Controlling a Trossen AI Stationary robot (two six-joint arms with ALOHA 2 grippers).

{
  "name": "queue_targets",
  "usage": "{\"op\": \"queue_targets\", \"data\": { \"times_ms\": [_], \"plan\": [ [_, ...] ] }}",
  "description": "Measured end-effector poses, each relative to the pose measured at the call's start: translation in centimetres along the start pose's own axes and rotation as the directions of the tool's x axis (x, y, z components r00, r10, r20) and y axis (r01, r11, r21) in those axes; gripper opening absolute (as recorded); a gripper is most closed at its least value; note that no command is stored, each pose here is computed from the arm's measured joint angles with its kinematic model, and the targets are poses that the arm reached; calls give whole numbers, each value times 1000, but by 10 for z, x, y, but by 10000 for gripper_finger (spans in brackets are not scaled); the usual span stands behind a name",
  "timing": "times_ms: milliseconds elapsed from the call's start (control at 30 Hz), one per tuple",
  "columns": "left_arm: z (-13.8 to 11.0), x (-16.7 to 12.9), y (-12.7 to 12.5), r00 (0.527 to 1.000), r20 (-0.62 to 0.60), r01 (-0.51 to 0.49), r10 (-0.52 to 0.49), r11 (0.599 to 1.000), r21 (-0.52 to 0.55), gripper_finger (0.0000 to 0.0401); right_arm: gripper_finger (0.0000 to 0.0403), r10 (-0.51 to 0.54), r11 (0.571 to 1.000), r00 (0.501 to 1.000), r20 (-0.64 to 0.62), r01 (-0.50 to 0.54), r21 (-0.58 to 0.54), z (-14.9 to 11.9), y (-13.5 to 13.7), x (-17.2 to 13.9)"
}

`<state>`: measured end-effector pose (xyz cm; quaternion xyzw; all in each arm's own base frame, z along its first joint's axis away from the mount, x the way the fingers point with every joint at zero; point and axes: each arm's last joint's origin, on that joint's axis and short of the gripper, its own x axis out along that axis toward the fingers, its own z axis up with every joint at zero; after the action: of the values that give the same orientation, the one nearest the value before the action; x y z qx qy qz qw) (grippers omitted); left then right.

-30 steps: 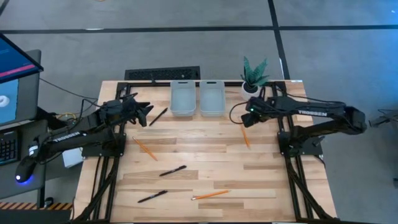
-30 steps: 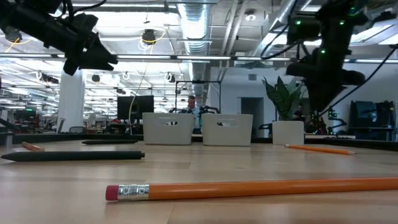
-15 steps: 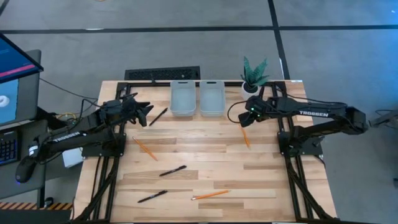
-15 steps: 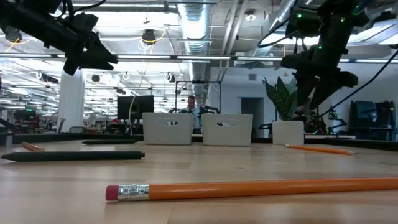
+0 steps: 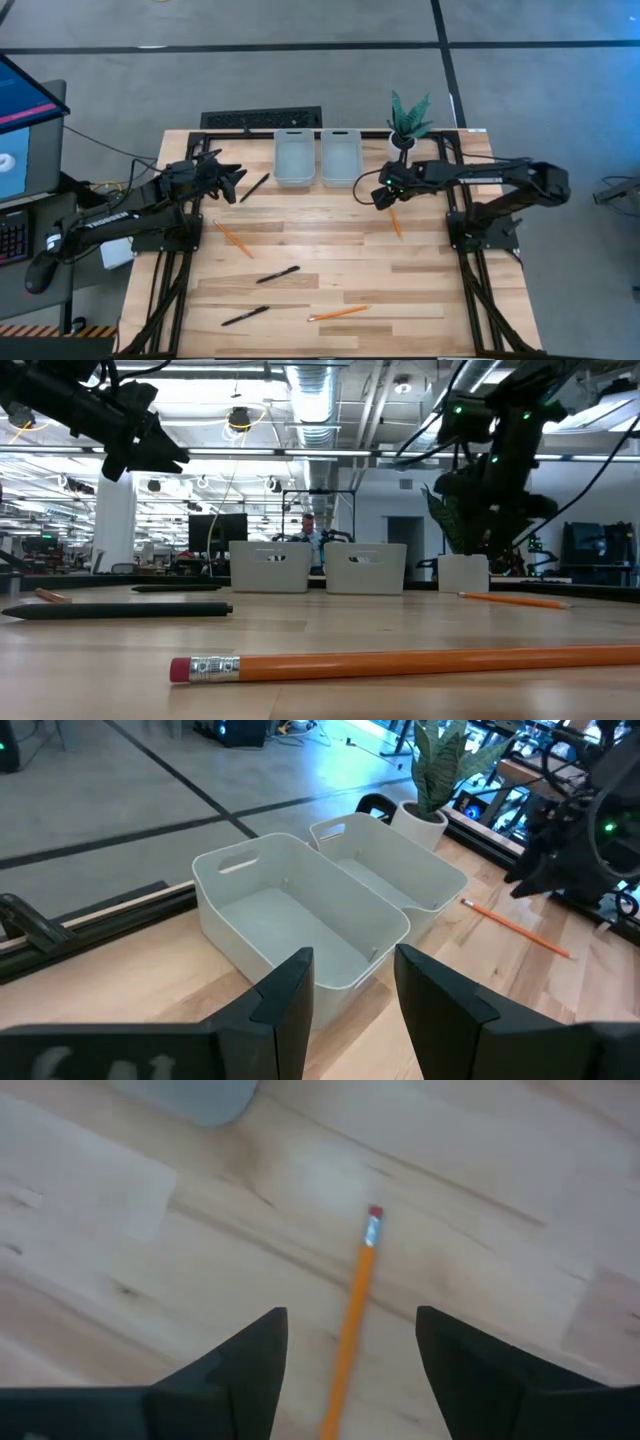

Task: Sort pens & pencils
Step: Put the top right orange pencil into the right gray bin

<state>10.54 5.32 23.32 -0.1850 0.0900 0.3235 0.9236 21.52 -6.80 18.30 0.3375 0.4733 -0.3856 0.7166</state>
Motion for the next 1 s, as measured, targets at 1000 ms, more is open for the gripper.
{"op": "queue_targets", "data": {
  "times_ms": [1000],
  "plan": [
    [-2,0,1,1000,-15,-27,28,1000,8,132,244,1,1000,988,-153,3,24,2,5,40]
  ]
}}
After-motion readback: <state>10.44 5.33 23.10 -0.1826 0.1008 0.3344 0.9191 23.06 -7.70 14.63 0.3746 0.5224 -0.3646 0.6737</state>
